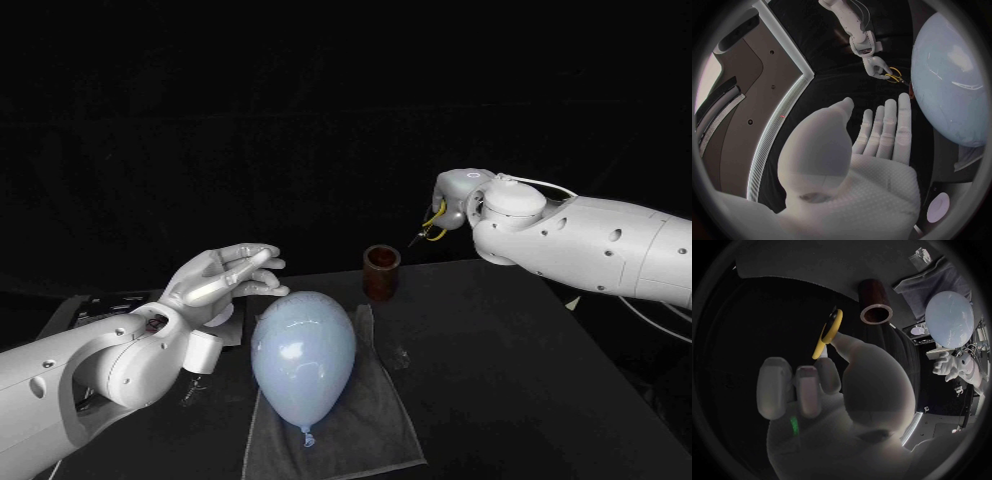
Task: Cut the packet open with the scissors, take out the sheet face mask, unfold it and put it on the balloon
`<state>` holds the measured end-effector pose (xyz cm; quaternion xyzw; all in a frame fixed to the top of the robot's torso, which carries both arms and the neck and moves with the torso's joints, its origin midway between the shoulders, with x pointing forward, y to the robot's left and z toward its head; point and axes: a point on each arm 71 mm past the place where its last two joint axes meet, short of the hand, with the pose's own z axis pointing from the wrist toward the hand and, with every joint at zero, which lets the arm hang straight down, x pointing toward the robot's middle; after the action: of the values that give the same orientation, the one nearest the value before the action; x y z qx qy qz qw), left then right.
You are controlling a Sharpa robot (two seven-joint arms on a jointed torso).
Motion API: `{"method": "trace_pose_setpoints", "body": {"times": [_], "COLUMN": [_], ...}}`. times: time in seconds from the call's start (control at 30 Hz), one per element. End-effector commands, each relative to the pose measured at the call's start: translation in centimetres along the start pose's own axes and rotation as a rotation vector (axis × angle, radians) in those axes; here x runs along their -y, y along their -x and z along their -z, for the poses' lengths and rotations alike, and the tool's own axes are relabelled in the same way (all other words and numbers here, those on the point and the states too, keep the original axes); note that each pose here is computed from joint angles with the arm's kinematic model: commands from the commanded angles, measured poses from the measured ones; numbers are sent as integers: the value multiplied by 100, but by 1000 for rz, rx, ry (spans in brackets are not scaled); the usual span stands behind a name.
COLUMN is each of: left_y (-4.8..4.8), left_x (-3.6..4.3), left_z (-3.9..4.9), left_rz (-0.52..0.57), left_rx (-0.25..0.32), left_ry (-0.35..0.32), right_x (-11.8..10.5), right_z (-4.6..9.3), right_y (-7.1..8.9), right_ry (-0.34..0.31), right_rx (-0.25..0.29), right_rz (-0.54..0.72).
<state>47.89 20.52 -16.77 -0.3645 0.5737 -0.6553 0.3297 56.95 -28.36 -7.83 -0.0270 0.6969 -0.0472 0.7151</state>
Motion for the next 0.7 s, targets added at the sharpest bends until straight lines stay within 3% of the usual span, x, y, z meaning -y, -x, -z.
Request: {"method": "trace_pose_setpoints", "body": {"times": [0.03, 0.37, 0.7], "left_y": [-26, -34, -37], "left_x": [26, 17, 14], "left_z": [-21, -41, -47], "left_rz": [1, 2, 1], "left_rx": [-22, -24, -25], "left_ry": [-16, -16, -16], "right_x": [-27, -175, -314], "right_z": [7, 65, 144], "right_y": [93, 323, 399], "right_ry": [-7, 30, 68], "right_rx": [13, 46, 39], "right_rz": [30, 38, 47]}}
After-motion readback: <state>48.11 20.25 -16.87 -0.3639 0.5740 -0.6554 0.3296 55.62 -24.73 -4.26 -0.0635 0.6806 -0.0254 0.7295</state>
